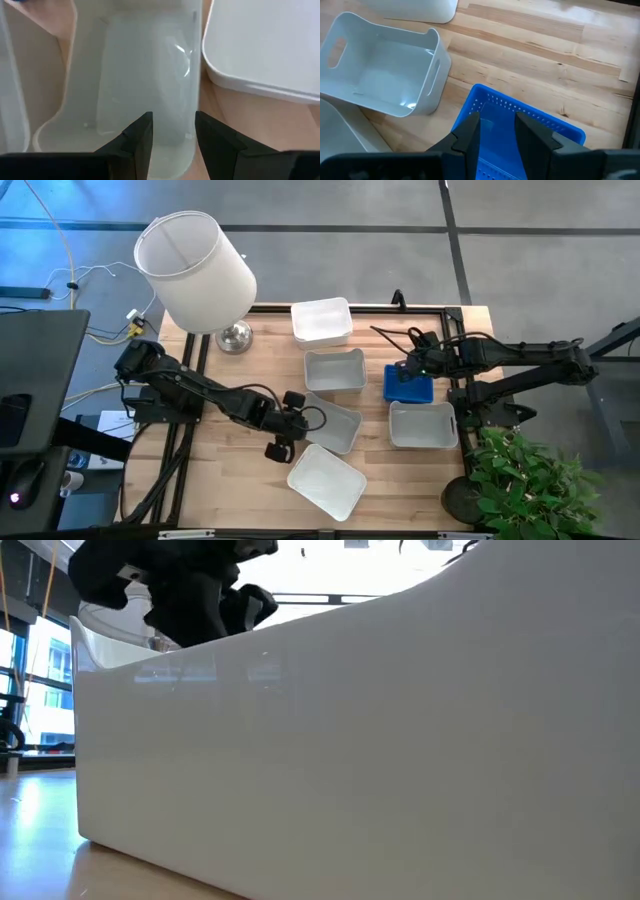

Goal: Stack baskets by color
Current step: Stack the bottom left gray bin into the top gray bin

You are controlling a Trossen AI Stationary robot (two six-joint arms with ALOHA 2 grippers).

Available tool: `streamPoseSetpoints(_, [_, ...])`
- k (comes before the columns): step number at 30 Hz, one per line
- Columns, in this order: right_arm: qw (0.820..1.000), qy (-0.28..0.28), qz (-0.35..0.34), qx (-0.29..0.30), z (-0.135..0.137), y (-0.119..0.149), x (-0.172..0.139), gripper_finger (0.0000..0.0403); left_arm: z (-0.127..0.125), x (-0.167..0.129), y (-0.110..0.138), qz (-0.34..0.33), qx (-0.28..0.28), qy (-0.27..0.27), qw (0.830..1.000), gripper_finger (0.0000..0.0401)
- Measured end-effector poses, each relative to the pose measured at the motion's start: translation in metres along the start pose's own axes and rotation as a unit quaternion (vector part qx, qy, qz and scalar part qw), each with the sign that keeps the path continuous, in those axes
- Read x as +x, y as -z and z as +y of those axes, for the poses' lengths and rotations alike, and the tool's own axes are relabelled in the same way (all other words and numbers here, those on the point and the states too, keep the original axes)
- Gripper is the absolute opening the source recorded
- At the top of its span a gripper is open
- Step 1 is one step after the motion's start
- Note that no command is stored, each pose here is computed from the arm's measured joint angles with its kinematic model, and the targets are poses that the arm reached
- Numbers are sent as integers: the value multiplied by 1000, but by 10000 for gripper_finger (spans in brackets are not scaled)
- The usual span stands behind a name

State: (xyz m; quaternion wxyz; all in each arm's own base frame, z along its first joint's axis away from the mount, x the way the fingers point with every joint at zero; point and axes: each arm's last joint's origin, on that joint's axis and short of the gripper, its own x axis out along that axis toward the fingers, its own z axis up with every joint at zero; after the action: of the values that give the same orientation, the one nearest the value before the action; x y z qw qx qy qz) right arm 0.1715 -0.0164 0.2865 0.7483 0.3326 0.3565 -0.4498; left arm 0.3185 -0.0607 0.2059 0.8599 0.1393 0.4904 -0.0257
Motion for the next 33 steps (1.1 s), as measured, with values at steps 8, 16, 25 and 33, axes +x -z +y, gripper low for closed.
streamPoseSetpoints(8, [1000,0,1,-1,0,0,0,108,-2,5,1,9,-2,15,1000,133])
streamPoseSetpoints(16, [1000,-5,12,-1,0,1,0,108,-5,14,5,31,2,28,999,133])
streamPoseSetpoints(25, [1000,-2,17,-3,-1,1,0,108,-9,33,10,60,-12,28,998,115])
streamPoseSetpoints(33, [1000,1,13,-4,-1,1,0,108,-9,33,9,60,-30,37,997,11])
